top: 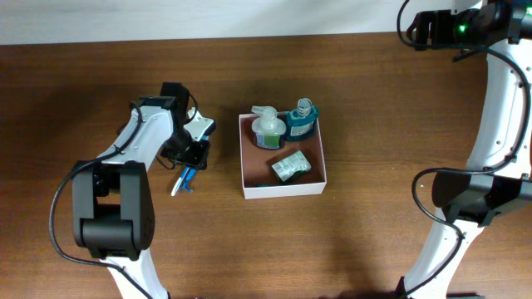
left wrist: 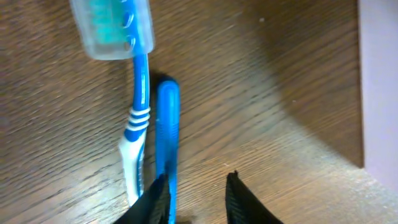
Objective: Pack container
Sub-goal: 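Lower the left gripper onto the blue razor handle and close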
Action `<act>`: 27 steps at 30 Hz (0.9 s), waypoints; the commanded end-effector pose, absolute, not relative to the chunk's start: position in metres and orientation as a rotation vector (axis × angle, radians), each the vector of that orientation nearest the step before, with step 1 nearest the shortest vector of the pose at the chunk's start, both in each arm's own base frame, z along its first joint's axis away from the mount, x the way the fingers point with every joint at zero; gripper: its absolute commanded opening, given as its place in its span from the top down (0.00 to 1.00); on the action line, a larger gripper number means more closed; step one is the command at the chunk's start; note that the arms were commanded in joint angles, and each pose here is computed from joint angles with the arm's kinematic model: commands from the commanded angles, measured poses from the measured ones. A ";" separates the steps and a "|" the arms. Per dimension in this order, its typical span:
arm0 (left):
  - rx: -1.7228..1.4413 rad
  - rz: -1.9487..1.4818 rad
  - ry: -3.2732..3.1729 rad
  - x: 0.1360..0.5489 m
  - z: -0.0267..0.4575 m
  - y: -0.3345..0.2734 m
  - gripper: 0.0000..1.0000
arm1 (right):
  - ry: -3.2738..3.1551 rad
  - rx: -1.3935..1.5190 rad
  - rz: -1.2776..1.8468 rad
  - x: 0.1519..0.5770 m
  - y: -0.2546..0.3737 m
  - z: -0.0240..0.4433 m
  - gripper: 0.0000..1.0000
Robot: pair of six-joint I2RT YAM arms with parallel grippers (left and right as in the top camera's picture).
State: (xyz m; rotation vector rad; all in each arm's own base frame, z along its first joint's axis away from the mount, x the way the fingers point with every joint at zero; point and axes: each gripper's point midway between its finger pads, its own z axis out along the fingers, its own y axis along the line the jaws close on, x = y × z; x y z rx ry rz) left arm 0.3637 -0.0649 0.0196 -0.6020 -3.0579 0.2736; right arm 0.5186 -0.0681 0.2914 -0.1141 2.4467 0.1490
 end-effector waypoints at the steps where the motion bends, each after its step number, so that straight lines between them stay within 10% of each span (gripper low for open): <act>1: -0.600 0.218 -3.040 0.361 0.014 -0.059 0.69 | 2.438 -0.110 0.143 0.519 -0.070 0.294 0.01; 27: -0.616 0.169 -3.089 0.373 0.013 -0.055 0.68 | 2.438 -0.110 0.143 0.519 -0.070 0.295 0.02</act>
